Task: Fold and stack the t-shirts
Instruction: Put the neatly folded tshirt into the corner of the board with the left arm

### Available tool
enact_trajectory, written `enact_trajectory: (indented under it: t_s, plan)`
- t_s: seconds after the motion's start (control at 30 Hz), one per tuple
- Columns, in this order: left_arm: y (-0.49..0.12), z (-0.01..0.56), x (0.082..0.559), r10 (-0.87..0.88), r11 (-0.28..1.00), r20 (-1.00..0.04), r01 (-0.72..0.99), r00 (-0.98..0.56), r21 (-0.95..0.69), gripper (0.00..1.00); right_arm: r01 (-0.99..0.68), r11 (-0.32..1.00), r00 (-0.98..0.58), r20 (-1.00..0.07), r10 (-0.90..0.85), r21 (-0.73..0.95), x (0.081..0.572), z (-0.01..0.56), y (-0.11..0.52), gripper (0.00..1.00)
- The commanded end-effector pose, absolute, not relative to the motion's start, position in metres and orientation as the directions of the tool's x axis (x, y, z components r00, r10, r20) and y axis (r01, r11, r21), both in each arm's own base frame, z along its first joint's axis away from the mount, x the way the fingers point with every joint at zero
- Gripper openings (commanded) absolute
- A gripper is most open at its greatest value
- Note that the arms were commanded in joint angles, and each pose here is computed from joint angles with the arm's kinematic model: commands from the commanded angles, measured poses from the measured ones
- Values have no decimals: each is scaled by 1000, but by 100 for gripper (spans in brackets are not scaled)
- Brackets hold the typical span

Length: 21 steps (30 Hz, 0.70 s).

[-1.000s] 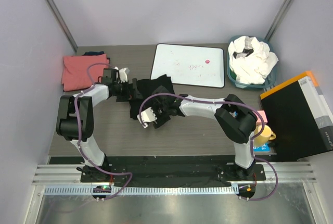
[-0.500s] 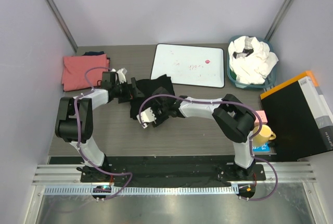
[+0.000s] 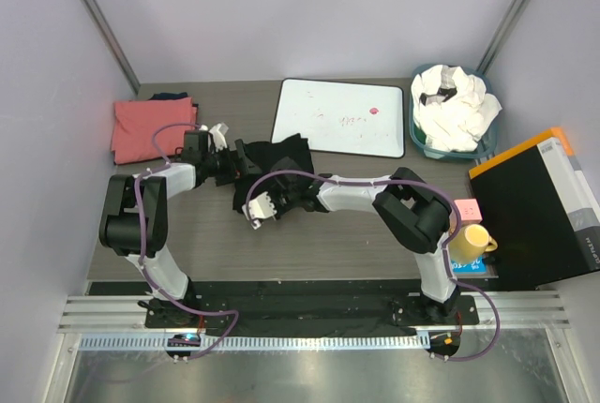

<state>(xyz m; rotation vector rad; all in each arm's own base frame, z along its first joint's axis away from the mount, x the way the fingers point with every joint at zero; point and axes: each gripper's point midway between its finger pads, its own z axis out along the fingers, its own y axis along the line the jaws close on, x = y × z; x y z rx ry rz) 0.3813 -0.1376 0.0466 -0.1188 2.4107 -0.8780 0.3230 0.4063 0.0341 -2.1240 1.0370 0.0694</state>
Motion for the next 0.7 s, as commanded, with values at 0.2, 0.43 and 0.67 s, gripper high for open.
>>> enact_trajectory:
  t_s: [0.2,0.43,0.67]
  plan:
    - [-139,26,350,-239,783,-368,46,-899,-620,93,-635,-344,688,-305,-658,-691,340,84,412,4]
    - [-135,25,334,-191,800,-351,62,-917,-596,91,-616,-332,688,-283,-669,-714,351,96,404,1]
    - [-137,17,326,-201,795,-324,39,-925,-606,62,-607,-315,685,-280,-673,-729,357,103,403,1]
